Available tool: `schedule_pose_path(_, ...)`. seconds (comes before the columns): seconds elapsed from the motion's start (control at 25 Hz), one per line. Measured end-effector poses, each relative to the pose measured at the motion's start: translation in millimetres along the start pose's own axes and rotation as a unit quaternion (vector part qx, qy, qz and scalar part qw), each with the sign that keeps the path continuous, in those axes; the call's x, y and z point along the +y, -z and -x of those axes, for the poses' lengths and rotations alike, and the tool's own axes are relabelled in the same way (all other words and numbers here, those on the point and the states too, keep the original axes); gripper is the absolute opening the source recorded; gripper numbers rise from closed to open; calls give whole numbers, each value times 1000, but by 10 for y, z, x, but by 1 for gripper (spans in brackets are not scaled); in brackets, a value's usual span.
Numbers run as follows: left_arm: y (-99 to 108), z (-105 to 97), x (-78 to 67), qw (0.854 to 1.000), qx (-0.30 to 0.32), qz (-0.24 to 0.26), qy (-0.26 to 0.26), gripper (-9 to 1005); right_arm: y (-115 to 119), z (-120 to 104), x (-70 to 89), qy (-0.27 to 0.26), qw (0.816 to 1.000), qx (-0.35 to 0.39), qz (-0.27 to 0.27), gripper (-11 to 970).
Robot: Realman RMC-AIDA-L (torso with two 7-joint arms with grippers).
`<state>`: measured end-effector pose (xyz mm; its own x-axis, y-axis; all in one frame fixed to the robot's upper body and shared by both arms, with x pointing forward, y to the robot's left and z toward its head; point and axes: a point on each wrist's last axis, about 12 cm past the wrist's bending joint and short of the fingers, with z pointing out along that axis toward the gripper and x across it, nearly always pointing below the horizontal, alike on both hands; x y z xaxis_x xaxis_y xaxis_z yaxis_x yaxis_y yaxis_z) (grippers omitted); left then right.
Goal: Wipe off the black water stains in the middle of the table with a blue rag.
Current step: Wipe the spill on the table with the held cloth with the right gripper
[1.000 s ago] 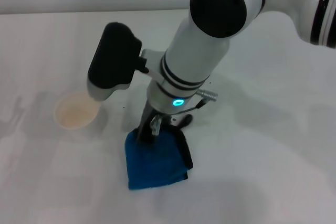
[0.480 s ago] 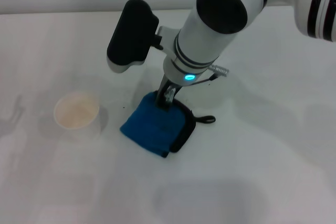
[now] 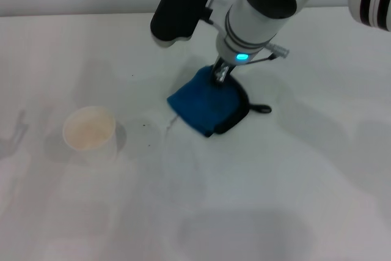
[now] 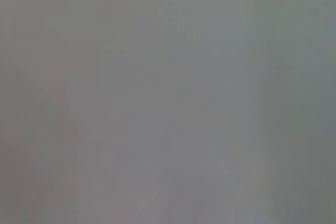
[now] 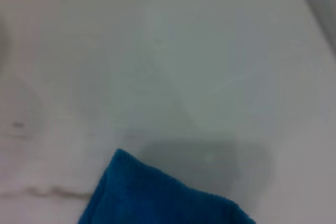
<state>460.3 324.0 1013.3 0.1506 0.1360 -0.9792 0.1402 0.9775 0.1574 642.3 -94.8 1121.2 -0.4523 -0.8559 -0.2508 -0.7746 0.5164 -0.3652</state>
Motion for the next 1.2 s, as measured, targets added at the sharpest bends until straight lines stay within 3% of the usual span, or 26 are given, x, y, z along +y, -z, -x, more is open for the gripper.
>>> schedule_pose_path(0.36, -46, 7, -1, 1000, -1, -3, -1, 893, -49, -194, -280, -26, 997, 37, -61, 65)
schedule_pose_path(0.52, -68, 7, -5, 1000, 0, -4, -1, 893, -65, -231, -293, -25, 997, 44, -58, 65)
schedule_pose_path(0.92, -156, -1, -21, 1000, 8, -9, -1, 892, -6, -55, 206, 31, 994, -5, 108, 63)
schedule_pose_path(1.2, -215, -1, -45, 1000, 11, -14, -1, 892, -38, -49, 534, 69, 984, -19, 166, 62)
